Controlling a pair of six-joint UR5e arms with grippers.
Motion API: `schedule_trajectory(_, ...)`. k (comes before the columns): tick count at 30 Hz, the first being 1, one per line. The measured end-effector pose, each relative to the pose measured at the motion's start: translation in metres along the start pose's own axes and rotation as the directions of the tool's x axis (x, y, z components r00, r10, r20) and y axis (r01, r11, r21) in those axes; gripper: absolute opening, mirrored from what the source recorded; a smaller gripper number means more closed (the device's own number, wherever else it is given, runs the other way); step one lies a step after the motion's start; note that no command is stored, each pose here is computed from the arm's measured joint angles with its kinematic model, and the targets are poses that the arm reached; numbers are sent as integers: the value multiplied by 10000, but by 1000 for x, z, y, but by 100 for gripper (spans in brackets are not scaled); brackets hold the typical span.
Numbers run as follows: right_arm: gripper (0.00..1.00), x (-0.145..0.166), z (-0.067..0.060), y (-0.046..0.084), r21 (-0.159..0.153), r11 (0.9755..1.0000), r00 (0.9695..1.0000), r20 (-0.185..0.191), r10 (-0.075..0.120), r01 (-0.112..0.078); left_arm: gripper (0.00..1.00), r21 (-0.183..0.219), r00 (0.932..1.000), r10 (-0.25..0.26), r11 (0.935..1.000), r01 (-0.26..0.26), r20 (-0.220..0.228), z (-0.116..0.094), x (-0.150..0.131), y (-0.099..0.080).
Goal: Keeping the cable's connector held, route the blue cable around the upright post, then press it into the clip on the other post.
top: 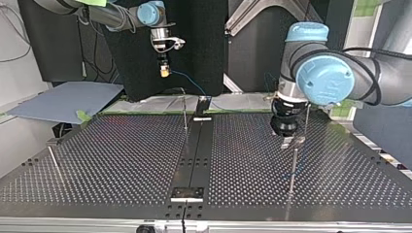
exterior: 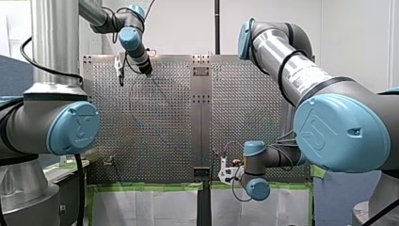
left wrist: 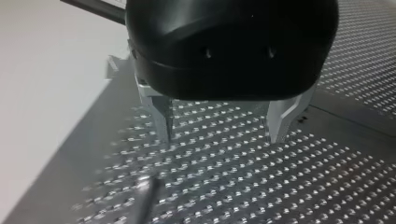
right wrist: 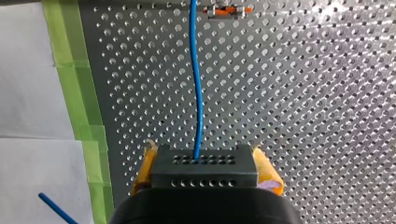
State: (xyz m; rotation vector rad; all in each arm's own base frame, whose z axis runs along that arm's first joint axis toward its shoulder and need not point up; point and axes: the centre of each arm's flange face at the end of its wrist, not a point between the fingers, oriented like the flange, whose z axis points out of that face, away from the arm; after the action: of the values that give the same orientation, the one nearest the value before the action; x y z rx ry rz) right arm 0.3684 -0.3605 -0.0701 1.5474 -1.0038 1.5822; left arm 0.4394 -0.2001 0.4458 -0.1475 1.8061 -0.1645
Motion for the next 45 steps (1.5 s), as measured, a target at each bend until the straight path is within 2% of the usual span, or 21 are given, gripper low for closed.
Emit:
schedule_trajectory(7,0,0,1,0,2,10000,10000,-27,-14,14,100,47,9968,796,9968,-797,66,16,26,-23)
schedule_trajectory(17,0,0,2,0,3,10000,10000,-44,-20,20,100,418,9838,1754,9833,-1769,361,32,51,-61)
schedule_trajectory(24,0,1,2,0,8,10000,10000,-65,-18,18,100,191,9733,2198,9750,-2214,664,50,44,-66)
schedule_trajectory(28,0,1,2,-1,15,10000,10000,-82,-17,18,100,-53,9671,2490,9685,-2490,524,60,49,-60)
schedule_trajectory(31,0,1,2,-1,35,10000,10000,-88,-17,17,100,-295,9614,2739,9615,-2731,272,69,56,-54)
schedule_trajectory(34,0,1,2,-2,50,10000,10000,-92,-14,14,100,-620,9538,3006,9519,-3000,-3,79,65,-45)
schedule_trajectory(38,0,1,2,-2,123,9999,10000,-87,2,-1,100,-1103,9415,3365,9352,-3365,-188,89,67,-35)
schedule_trajectory(45,0,1,2,-3,178,9998,10000,-97,14,-13,100,-1513,9203,3895,9081,-3905,-374,106,69,-34)
